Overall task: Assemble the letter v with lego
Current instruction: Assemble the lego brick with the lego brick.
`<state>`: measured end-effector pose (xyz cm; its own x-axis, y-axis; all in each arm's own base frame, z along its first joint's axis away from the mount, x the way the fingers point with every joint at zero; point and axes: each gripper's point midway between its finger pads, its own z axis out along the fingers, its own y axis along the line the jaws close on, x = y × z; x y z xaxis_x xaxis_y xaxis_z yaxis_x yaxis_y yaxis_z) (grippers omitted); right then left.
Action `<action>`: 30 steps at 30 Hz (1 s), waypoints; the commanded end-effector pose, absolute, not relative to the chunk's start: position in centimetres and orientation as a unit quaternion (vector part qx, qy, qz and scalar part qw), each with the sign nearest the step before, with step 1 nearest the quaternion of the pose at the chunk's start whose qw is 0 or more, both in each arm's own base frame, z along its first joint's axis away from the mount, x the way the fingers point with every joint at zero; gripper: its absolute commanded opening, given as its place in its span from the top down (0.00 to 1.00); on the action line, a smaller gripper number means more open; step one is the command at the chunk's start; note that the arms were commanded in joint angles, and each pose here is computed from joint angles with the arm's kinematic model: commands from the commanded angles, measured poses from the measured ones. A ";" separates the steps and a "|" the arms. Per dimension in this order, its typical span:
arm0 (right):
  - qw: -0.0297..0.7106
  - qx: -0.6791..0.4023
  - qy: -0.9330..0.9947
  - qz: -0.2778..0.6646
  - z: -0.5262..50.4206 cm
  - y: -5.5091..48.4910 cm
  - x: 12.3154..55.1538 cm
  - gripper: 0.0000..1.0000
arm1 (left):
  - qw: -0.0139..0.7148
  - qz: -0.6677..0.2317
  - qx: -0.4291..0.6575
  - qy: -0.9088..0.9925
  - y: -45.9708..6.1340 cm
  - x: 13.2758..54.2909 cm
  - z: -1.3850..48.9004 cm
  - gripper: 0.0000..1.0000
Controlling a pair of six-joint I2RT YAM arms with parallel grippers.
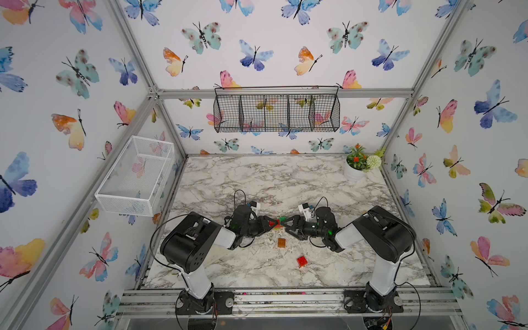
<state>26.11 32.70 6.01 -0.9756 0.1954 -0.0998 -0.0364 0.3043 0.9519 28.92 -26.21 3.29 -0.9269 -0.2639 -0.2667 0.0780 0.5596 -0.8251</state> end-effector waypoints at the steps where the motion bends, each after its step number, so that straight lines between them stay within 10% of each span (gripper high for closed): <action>1: 0.117 0.041 0.773 0.622 7.9 33.1 26.7 0.29 | 0.063 -0.332 -0.119 0.934 -21.7 23.4 -5.5 0.56; 30: 0.108 0.061 0.760 0.638 5.0 33.9 27.9 0.36 | 0.057 -0.326 -0.122 0.936 -21.5 23.2 -6.0 0.56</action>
<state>27.50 33.90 4.63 -0.9723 0.2202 -0.0781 -0.0321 0.2055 0.9781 29.11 -26.41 3.23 -0.9279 -0.2608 -0.2665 0.0820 0.5545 -0.8281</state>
